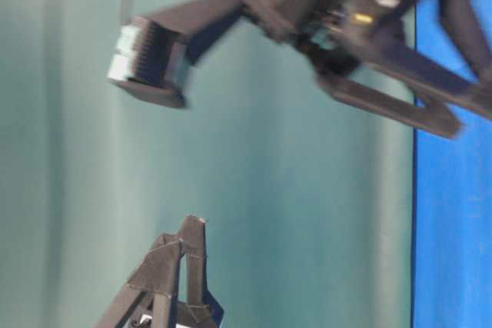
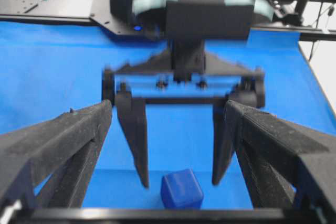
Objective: Handover the blue block to the right arm after grasping it with the left arm, then place it in the designated position.
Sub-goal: 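Open the right gripper to release the cube and withdraw right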
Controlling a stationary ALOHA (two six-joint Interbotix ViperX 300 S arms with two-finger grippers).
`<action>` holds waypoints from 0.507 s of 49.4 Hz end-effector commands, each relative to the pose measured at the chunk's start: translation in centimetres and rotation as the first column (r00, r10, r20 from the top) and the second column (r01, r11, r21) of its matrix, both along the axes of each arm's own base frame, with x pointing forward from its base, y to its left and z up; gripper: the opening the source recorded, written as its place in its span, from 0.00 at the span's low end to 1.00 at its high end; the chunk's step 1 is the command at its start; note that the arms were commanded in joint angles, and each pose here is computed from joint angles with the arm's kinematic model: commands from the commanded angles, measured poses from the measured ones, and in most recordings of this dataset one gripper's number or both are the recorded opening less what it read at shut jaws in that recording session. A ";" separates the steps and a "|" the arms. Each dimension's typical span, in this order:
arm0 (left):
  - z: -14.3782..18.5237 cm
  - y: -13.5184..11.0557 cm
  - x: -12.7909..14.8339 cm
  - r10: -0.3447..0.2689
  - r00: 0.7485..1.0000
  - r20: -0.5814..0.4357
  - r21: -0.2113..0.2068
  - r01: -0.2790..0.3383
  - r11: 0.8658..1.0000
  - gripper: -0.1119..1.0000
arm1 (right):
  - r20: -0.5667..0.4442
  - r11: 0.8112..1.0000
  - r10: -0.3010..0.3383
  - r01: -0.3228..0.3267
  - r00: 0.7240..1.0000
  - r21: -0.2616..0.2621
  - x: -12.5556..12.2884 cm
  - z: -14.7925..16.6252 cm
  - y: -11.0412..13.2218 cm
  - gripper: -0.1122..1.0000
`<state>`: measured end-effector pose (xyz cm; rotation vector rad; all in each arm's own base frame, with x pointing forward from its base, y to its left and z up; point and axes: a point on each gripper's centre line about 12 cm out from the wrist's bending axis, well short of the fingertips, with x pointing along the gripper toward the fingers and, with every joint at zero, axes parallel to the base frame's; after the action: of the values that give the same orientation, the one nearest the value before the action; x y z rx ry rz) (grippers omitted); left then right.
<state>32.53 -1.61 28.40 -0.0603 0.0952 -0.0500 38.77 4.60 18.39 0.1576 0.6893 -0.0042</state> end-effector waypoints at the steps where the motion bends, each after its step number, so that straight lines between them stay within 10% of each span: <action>1: 1.7 0.0 0.1 0.001 0.999 0.052 0.000 -0.001 1.000 0.93 | 0.066 1.000 -0.015 0.015 0.998 -0.009 -0.3 3.8 0.0 0.90; 25: 1.7 0.0 0.1 0.001 0.999 0.052 -0.001 -0.001 1.000 0.93 | 0.152 0.994 -0.093 0.101 0.984 -0.043 -5.7 11.8 -1.2 0.90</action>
<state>32.55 -1.56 28.46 -0.0604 0.0936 -0.0485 33.79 3.44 28.21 0.1350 0.5789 -0.1047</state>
